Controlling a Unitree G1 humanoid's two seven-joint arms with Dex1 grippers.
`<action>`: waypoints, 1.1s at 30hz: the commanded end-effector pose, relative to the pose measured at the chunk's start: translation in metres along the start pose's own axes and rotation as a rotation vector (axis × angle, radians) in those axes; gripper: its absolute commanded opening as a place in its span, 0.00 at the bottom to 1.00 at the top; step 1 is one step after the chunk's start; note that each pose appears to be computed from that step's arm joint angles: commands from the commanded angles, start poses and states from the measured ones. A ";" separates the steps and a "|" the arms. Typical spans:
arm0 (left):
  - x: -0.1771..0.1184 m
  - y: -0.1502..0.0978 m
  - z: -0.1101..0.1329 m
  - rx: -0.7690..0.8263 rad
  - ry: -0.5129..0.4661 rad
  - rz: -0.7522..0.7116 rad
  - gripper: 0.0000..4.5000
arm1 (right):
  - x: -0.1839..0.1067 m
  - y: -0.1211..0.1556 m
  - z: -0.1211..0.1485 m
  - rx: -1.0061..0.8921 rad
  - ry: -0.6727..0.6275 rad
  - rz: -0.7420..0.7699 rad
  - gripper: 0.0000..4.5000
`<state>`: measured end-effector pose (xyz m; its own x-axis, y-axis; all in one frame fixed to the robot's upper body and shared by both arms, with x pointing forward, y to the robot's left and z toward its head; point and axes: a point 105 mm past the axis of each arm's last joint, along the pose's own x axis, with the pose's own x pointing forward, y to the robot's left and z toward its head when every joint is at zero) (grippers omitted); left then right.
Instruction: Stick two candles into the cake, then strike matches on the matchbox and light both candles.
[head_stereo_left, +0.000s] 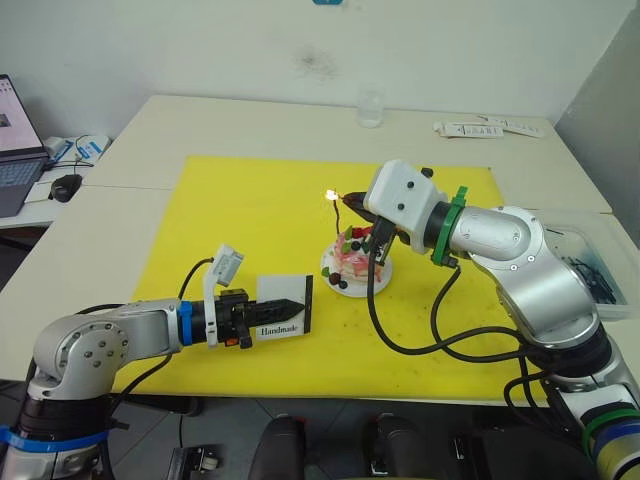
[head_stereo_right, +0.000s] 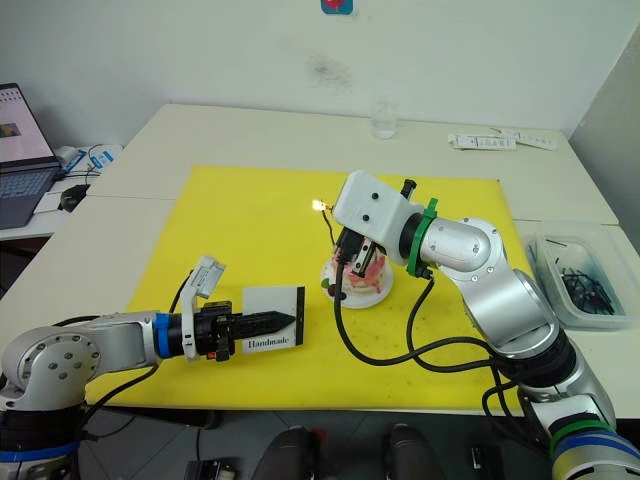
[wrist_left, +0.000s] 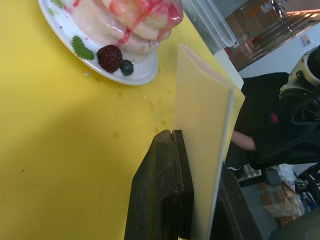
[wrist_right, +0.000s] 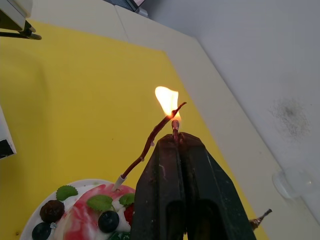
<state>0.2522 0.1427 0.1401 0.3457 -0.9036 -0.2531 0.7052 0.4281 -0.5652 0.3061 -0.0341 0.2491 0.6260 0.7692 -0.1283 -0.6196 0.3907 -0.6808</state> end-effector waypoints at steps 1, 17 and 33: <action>0.001 -0.004 0.004 0.020 -0.007 -0.022 0.00 | -0.009 -0.010 0.013 -0.038 -0.042 -0.054 0.00; 0.001 -0.005 0.003 0.021 -0.002 -0.029 0.00 | -0.009 -0.011 0.015 -0.033 -0.045 -0.057 0.00; 0.003 -0.006 0.005 0.024 -0.003 -0.042 0.00 | -0.009 -0.008 0.013 -0.027 -0.042 -0.049 0.00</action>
<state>0.2509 0.1390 0.1393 0.3215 -0.9129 -0.2516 0.7120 0.4082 -0.5713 0.3036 -0.0346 0.2512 0.6263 0.7699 -0.1226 -0.6160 0.3924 -0.6830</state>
